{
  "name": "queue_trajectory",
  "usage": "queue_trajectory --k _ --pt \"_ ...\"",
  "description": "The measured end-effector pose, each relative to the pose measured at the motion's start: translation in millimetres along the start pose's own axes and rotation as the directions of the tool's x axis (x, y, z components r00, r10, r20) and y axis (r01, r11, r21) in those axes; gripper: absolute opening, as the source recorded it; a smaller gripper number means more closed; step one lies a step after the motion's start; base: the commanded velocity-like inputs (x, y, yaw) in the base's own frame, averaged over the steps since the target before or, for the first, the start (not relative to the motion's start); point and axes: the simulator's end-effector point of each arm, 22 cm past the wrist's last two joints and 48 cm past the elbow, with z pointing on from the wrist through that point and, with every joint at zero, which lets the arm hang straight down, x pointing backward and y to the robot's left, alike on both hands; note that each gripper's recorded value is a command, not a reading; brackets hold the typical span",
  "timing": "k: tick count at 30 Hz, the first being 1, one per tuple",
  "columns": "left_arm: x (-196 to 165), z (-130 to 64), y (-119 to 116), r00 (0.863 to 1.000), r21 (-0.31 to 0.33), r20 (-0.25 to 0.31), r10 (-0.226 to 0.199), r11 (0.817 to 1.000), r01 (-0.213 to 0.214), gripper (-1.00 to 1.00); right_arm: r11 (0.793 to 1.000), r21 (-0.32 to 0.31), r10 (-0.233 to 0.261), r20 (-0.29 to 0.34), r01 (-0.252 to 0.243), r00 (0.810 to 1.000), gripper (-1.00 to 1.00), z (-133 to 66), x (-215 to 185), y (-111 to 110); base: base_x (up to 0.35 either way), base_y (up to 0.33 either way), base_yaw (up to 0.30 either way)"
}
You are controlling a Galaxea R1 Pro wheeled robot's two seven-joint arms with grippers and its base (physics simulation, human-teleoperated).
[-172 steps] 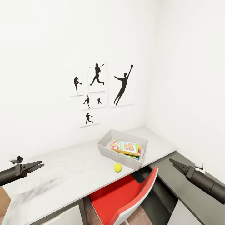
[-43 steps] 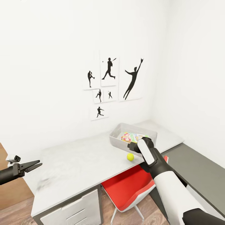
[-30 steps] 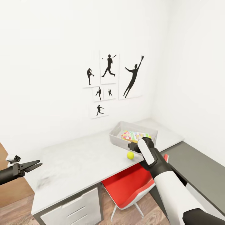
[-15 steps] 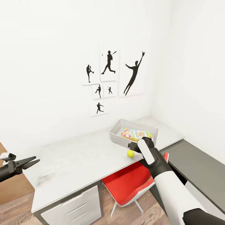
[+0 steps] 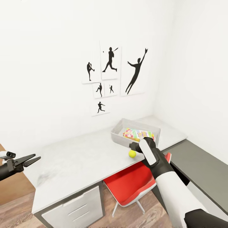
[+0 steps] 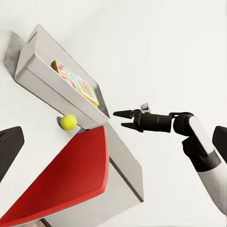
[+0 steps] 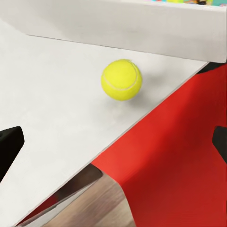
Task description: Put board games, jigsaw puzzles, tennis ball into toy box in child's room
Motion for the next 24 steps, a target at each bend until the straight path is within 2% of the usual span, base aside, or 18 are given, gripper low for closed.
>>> queue_trajectory --k 3,15,24 --pt "-1.0 2.9 -2.9 1.0 0.004 -0.006 0.001 1.0 -0.001 1.0 1.0 -0.001 0.0 -0.001 0.0 1.0 1.0 1.4 -0.9 1.2 0.0 0.0 0.0" --pt "1.2 6.3 1.2 0.999 -0.003 -0.019 -0.038 0.999 0.038 1.0 1.0 0.006 0.0 -0.014 0.0 1.0 1.0 10.6 2.6 -1.9 0.0 0.0 0.0" --pt "-4.7 -1.5 6.8 0.999 -0.02 -0.006 -0.039 0.999 0.039 1.0 1.0 0.012 0.0 -0.016 0.0 1.0 1.0 16.2 -0.3 -4.9 0.0 0.0 0.0"
